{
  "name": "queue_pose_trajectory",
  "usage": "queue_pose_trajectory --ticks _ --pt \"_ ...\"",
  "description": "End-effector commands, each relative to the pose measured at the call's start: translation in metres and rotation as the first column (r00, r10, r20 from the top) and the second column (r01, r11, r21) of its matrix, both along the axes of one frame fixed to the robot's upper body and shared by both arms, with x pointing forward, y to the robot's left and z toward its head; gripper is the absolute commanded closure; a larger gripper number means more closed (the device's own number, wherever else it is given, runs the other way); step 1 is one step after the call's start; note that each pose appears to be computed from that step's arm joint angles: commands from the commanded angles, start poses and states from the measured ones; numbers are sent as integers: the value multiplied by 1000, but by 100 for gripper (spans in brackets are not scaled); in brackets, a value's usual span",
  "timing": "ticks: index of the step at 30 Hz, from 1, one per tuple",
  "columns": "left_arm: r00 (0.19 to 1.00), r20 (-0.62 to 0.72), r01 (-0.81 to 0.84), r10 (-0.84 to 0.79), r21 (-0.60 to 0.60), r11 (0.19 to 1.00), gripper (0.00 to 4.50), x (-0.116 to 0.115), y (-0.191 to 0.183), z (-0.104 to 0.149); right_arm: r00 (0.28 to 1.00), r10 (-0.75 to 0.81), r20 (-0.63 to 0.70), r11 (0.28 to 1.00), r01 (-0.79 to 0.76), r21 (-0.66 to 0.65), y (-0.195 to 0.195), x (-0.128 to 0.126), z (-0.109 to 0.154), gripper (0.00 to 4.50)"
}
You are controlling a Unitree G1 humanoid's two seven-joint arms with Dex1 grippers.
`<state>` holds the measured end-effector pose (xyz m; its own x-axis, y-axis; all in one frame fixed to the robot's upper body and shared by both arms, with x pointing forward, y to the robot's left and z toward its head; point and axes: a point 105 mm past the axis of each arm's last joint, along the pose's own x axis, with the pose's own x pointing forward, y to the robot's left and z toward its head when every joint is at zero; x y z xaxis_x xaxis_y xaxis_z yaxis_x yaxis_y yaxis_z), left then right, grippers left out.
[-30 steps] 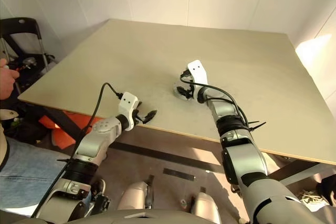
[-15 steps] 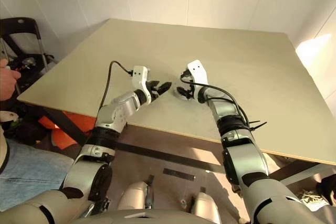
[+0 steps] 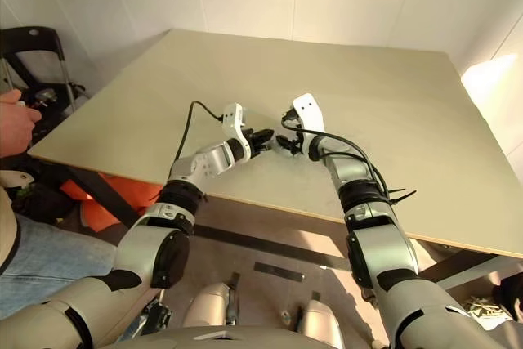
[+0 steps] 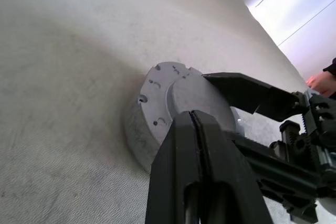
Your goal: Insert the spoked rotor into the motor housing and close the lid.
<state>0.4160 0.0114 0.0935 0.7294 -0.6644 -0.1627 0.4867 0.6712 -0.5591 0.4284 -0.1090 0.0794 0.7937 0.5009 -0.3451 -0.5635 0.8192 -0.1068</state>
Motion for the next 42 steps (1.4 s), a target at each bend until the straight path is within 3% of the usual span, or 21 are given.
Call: queue_pose_trajectory --ticks 1,7,13,23,34,38,42 --pt "998 50 -23 26 -49 999 448 11 -4 24 998 -47 -43 998 45 -46 -13 -2 -13 134" --pt "988 -100 -106 116 99 989 448 16 -8 -10 998 -47 -34 998 45 -45 -12 -1 -10 134" --pt "973 -196 -102 118 89 991 448 11 -14 -22 999 -46 -28 998 45 -42 -11 -1 -8 134" --pt "973 -200 -96 111 85 992 448 11 -18 -22 998 -65 -21 997 64 -35 -16 0 -4 134" --pt "982 -177 -50 60 61 997 448 8 -26 -17 999 48 2 994 -48 94 -2 -12 20 134" --pt "985 -166 -32 38 43 999 450 8 -29 -14 999 29 30 997 -31 66 -4 -11 22 3" --pt "986 -163 -15 21 39 999 450 7 -30 -13 999 10 53 999 -12 43 -7 -9 25 3"
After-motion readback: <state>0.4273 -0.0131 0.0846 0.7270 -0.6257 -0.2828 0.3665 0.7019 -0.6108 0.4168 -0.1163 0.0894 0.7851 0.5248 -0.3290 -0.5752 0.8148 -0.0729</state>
